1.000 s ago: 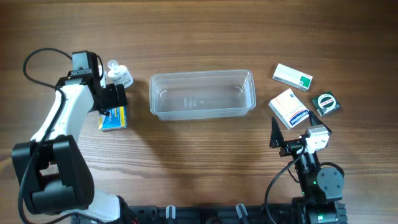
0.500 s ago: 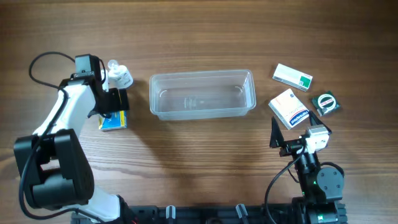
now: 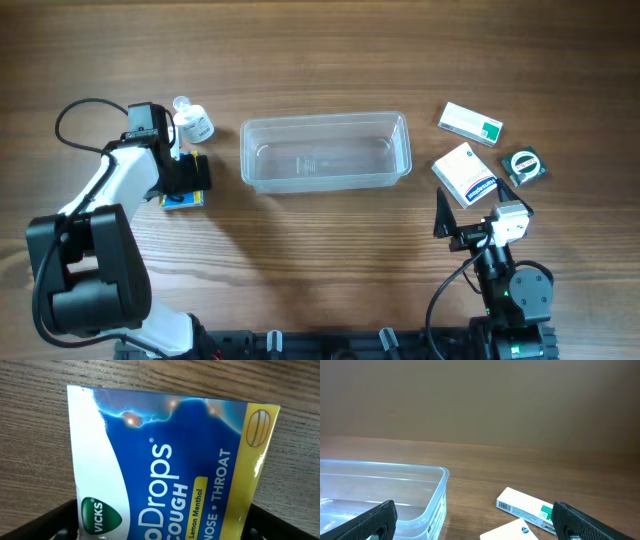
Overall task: Pack container
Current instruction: 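Close the left gripper on the VapoDrops box and lift it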
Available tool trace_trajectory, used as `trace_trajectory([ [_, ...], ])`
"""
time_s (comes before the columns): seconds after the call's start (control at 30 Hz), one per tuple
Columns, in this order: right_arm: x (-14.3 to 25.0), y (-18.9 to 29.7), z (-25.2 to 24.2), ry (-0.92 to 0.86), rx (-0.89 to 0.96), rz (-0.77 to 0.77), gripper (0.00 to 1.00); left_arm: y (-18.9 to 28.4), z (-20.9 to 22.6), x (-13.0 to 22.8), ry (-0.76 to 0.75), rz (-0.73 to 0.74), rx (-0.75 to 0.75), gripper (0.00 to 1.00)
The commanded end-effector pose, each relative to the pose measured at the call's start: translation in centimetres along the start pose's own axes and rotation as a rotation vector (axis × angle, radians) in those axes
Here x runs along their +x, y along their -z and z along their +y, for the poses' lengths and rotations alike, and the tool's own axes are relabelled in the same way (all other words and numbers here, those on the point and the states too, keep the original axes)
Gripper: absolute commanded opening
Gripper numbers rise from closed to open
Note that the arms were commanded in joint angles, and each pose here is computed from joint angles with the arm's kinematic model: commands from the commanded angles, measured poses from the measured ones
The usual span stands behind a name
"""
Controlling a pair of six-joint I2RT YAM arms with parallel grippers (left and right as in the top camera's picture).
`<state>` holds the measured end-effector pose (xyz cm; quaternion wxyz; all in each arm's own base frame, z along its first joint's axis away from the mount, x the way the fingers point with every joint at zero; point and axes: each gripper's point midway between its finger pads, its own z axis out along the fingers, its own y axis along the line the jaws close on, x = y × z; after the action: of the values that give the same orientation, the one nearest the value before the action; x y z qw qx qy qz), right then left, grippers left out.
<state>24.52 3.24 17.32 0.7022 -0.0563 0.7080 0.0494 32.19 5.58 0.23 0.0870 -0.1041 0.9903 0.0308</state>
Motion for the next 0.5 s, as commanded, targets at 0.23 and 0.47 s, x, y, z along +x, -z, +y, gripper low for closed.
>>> trace_trajectory([
  [0.23, -0.13, 0.03, 0.14, 0.010, -0.008, -0.007, 1.00, -0.33, -0.41, 0.34, -0.023, 0.012, 0.013, 0.80],
  [0.47, -0.13, 0.03, 0.14, 0.010, -0.008, -0.007, 1.00, 0.52, -0.33, 0.75, -0.023, 0.022, 0.012, 0.80],
])
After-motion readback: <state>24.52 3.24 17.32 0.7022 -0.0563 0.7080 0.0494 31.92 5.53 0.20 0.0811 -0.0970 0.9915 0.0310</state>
